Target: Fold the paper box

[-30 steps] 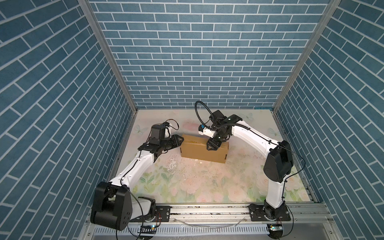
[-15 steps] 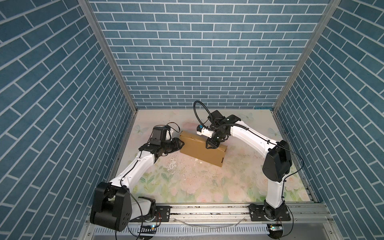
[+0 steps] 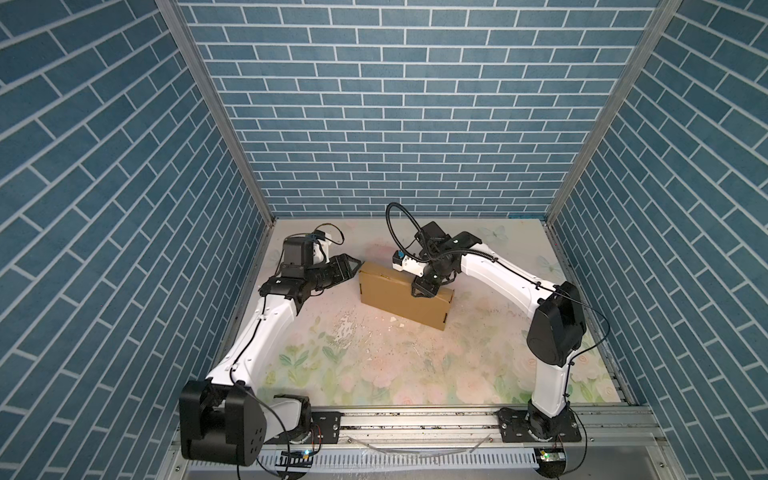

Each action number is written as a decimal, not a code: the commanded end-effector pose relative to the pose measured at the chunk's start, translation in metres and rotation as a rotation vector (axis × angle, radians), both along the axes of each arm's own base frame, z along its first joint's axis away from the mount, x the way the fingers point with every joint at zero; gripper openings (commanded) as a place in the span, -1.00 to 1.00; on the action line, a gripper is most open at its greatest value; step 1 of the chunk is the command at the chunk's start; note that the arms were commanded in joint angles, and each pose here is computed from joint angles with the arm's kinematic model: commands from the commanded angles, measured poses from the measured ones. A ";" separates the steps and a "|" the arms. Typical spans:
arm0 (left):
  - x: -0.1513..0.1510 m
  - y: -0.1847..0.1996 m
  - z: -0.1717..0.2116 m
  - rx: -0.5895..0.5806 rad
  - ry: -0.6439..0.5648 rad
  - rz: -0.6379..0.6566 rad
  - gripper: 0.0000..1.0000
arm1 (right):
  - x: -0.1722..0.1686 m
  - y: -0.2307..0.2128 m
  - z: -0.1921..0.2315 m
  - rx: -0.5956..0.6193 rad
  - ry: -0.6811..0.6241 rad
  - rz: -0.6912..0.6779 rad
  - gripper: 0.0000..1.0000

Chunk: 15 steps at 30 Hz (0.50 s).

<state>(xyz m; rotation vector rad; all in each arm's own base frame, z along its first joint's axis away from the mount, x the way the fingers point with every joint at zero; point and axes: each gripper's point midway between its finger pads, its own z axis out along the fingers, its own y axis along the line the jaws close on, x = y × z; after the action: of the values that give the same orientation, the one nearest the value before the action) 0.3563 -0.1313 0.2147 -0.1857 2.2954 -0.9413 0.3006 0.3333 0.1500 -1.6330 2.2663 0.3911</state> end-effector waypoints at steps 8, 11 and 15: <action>0.010 -0.017 -0.039 0.009 0.053 -0.058 0.10 | -0.008 -0.004 -0.004 -0.029 -0.065 0.133 0.03; 0.004 -0.012 -0.071 0.059 0.119 -0.055 -0.16 | -0.009 -0.005 -0.007 -0.038 -0.057 0.131 0.07; 0.000 -0.012 -0.088 0.058 0.150 -0.054 -0.33 | -0.009 -0.007 -0.010 -0.052 -0.053 0.129 0.08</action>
<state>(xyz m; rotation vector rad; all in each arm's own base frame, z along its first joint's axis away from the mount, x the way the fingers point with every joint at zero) 0.3719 -0.1476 0.1692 -0.1339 2.3488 -0.9602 0.2989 0.3322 0.1460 -1.7343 2.1772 0.3426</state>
